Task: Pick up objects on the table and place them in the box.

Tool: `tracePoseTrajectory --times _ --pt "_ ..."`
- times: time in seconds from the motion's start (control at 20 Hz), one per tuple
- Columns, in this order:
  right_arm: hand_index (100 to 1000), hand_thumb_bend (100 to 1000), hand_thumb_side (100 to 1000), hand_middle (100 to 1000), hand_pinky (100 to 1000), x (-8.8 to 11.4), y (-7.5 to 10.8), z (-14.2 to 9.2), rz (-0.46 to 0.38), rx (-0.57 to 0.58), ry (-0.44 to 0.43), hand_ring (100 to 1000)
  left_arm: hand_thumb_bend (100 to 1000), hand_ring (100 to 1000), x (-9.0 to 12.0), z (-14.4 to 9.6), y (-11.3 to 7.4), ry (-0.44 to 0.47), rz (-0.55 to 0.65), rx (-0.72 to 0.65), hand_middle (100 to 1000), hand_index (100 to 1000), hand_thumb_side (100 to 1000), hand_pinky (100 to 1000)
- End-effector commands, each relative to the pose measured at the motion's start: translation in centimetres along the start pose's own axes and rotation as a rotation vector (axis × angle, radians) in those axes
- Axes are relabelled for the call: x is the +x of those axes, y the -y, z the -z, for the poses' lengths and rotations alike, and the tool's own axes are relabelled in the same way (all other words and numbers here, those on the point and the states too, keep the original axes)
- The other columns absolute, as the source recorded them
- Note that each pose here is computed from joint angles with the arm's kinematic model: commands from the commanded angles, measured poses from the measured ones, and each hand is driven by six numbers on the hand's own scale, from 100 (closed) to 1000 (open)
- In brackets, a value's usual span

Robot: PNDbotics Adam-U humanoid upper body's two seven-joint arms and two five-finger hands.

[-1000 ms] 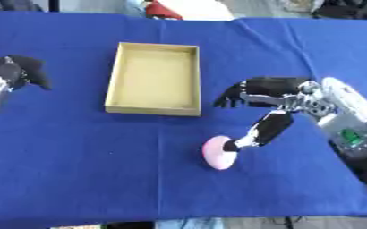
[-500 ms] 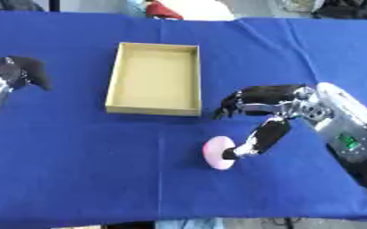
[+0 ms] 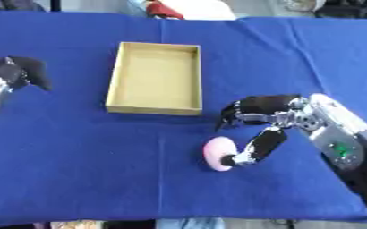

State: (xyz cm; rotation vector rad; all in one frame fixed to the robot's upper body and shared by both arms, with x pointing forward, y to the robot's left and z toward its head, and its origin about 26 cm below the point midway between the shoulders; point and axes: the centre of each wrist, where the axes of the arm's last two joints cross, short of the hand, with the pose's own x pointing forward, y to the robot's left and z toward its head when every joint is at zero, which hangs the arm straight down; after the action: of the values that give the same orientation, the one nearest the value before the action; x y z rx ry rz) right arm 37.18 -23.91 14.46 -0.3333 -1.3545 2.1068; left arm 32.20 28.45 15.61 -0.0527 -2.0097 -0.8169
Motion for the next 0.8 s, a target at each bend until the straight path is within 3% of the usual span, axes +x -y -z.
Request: tracePoseTrajectory --times 0.05,0.35,0.45,0.65,0.8 --pt "813 442 715 782 730 -0.5 -0.1 -0.3 -0.02 -0.001 -0.024 771 100 602 0.6 0.3 -0.5 0.017 0.024 -0.006 575 776 826 737" --pt "762 384 684 752 711 -1.0 -1.1 0.0 -0.034 -0.043 -0.038 743 100 603 0.7 0.4 -0.5 0.023 0.025 -0.007 576 776 826 737" --pt "707 316 626 721 698 -1.2 -1.3 0.0 -0.039 -0.09 -0.05 720 100 603 0.7 0.4 -0.5 0.024 0.025 -0.008 576 776 826 738" --pt "445 143 465 630 653 -1.5 -1.5 -0.2 -0.062 -0.233 -0.073 651 100 603 0.7 0.4 -0.5 0.025 0.025 -0.007 576 776 824 738" --pt "402 100 414 602 637 -1.9 -1.3 -0.7 -0.061 -0.335 -0.087 626 100 603 0.7 0.4 -0.5 0.024 0.025 -0.005 576 776 825 738"
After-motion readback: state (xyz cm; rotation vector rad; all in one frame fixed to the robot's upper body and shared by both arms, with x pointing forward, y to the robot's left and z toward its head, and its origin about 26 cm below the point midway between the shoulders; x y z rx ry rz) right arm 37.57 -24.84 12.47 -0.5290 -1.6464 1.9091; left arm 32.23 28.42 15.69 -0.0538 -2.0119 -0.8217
